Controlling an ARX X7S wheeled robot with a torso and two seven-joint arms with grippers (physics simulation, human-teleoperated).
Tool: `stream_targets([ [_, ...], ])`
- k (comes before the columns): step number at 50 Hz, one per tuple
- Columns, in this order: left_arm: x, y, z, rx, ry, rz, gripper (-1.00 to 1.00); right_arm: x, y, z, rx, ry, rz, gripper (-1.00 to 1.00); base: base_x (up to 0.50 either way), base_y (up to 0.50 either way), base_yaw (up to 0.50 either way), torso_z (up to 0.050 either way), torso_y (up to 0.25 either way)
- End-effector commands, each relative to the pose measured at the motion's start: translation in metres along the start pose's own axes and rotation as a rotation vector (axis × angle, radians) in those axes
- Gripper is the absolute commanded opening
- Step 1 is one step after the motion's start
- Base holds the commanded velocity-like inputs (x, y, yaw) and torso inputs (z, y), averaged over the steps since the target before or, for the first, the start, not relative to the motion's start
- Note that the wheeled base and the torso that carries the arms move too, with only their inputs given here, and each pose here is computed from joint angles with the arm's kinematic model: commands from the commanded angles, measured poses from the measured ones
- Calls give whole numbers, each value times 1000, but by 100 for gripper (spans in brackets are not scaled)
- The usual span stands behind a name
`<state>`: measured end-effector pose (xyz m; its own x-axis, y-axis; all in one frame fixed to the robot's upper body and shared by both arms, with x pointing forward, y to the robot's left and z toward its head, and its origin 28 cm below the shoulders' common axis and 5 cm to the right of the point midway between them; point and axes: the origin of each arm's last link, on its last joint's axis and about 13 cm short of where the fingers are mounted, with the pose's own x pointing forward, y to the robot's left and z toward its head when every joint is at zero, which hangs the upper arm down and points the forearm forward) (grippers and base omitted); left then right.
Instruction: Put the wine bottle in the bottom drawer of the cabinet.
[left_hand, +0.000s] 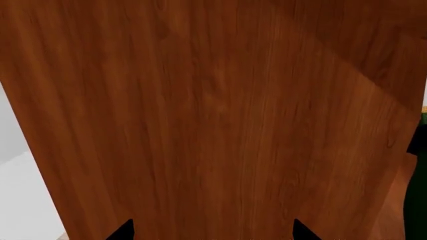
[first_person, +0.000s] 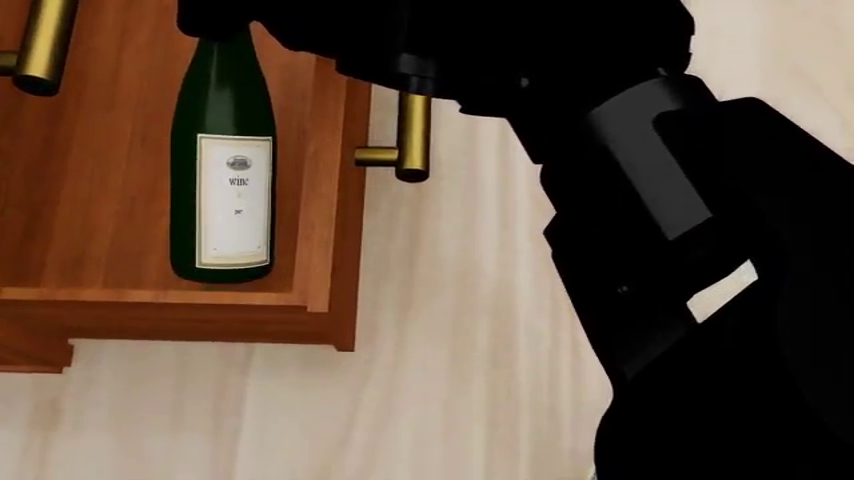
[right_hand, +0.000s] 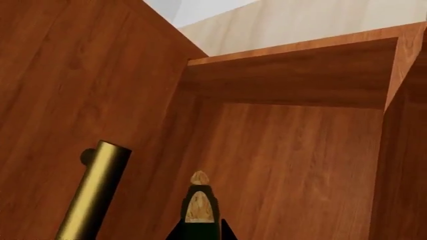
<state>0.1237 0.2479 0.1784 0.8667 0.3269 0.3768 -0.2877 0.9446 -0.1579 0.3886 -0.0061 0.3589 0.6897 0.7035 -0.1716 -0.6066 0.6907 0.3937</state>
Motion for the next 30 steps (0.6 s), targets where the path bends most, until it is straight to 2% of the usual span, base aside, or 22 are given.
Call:
stream_targets([
  [1,0,0,-1,-1,2,-3,100,13,-39,-71,-137,333,-250,-100,0,0,0,0,-11],
  [3,0,0,-1,-2,3,-4,100,13,-39,-71,-142,335,-253,-100,0,0,0,0,-10],
  [4,0,0,-1,-1,3,-4,100,13,-40,-71,-143,335,-254,100,0,0,0,0,0],
  [30,0,0,-2,-5,6,-8,100,11,-44,-70,-145,338,-292,100,2,3,5,0,-16],
])
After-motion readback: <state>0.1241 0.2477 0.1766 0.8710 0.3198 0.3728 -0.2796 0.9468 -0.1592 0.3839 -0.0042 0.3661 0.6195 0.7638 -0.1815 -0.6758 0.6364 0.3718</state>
